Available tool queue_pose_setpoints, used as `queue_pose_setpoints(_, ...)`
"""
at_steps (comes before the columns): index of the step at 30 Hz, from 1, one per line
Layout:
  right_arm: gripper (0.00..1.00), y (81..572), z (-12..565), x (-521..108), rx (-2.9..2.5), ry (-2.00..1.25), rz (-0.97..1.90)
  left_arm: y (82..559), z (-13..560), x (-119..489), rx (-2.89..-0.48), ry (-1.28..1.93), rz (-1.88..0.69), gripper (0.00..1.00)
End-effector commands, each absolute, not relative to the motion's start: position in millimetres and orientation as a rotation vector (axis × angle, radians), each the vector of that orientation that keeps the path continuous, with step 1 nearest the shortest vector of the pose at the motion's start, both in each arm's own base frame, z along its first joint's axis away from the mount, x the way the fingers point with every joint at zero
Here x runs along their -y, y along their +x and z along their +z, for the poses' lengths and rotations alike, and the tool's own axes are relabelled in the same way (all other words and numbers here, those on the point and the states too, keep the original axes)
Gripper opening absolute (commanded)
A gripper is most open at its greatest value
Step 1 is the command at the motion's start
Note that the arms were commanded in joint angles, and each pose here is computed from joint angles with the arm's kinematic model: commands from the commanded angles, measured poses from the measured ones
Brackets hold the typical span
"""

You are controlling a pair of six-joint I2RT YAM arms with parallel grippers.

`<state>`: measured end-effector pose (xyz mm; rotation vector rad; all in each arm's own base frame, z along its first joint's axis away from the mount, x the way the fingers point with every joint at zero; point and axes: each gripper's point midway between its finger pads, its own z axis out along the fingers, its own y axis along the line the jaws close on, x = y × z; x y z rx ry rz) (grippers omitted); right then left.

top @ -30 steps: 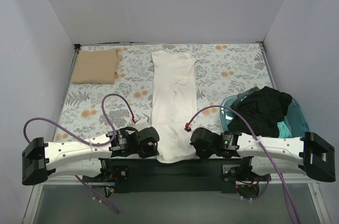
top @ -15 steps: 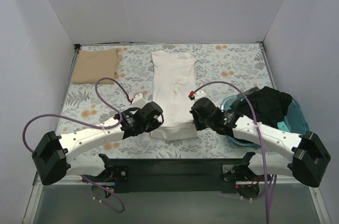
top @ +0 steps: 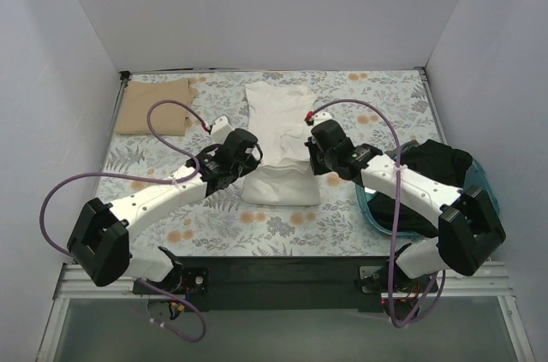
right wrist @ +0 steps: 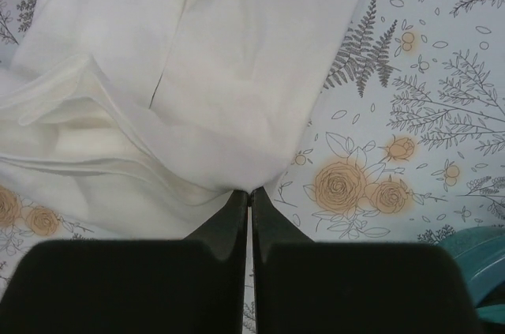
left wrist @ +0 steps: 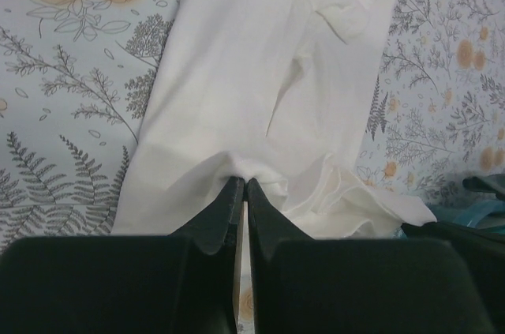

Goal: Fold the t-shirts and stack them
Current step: Fold the tshirt

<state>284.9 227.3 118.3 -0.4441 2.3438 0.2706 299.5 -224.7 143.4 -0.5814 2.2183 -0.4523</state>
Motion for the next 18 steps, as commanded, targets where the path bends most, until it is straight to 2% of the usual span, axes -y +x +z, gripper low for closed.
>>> queue_pose_setpoints(1, 0.01, 315.8, 151.5, -237.9, -2.242, -0.433, 0.303, 327.0, 166.7, 228.9, -2.148, -0.526, -0.482, 0.0)
queue_pose_setpoints(18, 0.01, 369.6, 135.5, -228.3, -2.276, -0.441, 0.302, 399.4, 139.4, 222.2, -2.201, -0.527, -0.45, 0.0)
